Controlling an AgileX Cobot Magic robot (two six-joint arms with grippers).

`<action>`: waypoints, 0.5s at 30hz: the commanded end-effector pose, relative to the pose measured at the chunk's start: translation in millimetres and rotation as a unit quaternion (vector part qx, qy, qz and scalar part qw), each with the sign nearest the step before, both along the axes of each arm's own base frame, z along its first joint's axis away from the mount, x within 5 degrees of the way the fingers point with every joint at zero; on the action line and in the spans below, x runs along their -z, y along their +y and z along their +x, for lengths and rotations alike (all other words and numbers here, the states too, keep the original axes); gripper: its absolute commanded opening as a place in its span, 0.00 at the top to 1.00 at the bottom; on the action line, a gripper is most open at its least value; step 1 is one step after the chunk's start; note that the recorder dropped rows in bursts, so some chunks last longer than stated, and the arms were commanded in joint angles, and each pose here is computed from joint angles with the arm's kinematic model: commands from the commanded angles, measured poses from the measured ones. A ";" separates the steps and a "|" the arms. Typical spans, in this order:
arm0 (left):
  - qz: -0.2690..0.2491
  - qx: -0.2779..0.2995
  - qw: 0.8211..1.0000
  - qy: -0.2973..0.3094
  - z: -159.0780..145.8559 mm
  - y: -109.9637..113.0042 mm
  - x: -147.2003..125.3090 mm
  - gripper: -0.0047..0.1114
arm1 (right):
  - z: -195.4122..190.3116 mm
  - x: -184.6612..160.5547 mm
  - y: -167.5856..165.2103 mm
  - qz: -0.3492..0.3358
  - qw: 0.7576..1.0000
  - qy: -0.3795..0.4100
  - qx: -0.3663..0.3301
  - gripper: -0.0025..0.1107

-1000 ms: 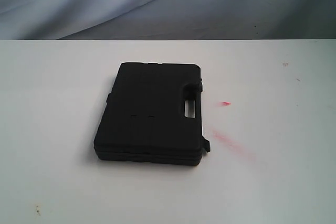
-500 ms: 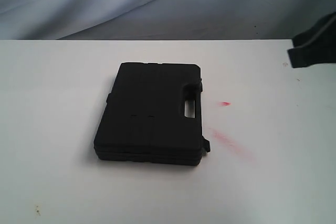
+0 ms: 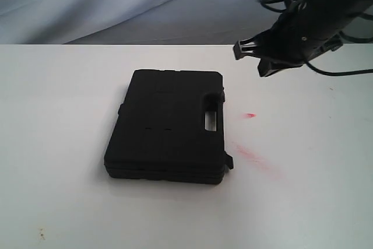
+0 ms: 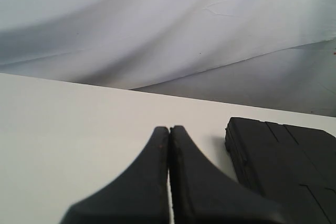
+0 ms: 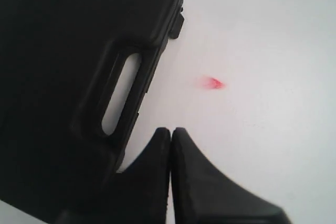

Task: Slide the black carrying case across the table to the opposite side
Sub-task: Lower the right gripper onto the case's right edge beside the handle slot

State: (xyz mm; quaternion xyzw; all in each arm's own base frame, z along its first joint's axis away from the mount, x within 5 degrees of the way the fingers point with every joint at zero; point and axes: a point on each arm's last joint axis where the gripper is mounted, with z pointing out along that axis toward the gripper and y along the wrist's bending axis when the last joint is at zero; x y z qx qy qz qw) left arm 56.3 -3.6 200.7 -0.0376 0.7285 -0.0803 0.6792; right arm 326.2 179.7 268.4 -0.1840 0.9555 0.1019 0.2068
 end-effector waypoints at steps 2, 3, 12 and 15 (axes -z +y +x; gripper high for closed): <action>0.001 0.002 1.000 0.000 -0.2 -0.2 1.3 0.96 | 18.2 19.6 25.6 0.002 0.998 0.043 0.041 0.98; 0.001 0.002 1.000 0.000 -0.2 -0.2 1.3 0.96 | 20.2 24.3 30.7 0.003 0.998 0.049 0.045 0.98; 0.001 0.002 1.000 0.000 -0.2 -0.2 1.3 0.96 | 30.3 51.1 74.2 -0.014 0.994 0.074 0.079 0.98; 0.001 0.002 1.000 0.000 -0.2 -0.2 1.3 0.96 | 37.0 54.4 73.2 -0.036 0.991 0.073 0.108 0.98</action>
